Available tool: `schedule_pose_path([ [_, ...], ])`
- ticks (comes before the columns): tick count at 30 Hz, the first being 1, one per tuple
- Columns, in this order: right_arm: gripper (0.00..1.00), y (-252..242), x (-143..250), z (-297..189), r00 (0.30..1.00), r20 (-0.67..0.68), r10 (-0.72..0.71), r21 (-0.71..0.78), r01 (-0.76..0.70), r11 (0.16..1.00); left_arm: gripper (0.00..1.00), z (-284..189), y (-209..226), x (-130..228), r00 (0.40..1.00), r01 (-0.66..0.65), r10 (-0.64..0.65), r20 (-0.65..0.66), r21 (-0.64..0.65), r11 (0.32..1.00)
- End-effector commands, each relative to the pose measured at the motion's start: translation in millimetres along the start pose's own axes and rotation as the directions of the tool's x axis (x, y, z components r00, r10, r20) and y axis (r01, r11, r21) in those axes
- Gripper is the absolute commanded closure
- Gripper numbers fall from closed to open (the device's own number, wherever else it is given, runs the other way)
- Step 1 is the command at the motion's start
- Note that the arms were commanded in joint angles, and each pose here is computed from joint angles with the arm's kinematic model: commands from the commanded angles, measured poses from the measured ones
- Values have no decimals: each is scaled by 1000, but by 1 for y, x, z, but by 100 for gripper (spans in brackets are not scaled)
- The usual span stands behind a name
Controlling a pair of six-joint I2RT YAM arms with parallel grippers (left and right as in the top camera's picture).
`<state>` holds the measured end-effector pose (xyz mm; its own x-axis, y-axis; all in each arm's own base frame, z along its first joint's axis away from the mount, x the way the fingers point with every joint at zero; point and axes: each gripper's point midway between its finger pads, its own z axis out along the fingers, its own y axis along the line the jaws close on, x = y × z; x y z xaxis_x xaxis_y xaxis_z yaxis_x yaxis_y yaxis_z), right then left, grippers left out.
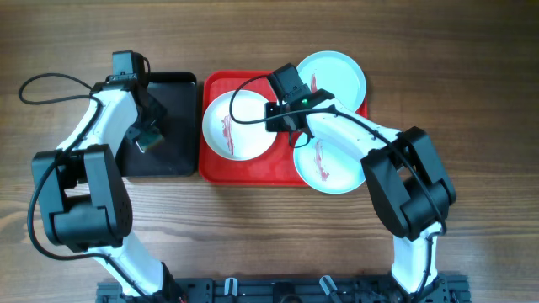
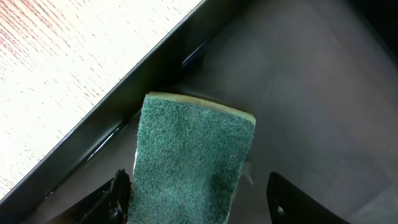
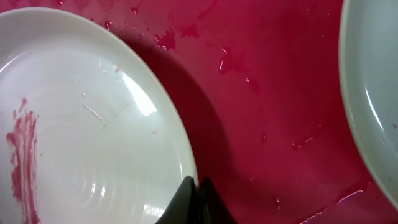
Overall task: Clean dirty plates on tray and stack at the side
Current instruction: 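Grasp the green sponge with the left gripper and lift it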
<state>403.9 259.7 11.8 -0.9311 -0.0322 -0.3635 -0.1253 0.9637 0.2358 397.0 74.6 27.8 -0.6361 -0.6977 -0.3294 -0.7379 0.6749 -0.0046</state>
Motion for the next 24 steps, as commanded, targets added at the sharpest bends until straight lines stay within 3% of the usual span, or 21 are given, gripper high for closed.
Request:
schedule_pose_path([
  [1,96,2,0,7,1000,-6,10,0,-10,1000,34,9,4,5,1000,-14,13,-12,-23,1000],
  [7,96,2,0,7,1000,-6,11,0,-11,1000,33,24,6,13,999,-19,17,-45,-44,999],
  [11,96,3,0,7,1000,-5,11,-1,-11,1000,41,27,6,15,998,-22,19,-52,-50,999],
  [14,96,3,0,7,1000,-5,11,-1,-11,1000,56,27,6,14,999,-20,18,-48,-47,999],
  [16,95,3,0,7,1000,-5,11,0,-11,1000,86,27,6,14,999,-20,18,-49,-47,999],
  [17,96,3,0,7,1000,-5,11,-1,-11,1000,96,26,5,15,999,-20,17,-52,-44,999],
  [24,95,6,1,7,1000,-17,13,-24,-13,1000,96,8,-4,10,998,-28,29,-47,19,999],
])
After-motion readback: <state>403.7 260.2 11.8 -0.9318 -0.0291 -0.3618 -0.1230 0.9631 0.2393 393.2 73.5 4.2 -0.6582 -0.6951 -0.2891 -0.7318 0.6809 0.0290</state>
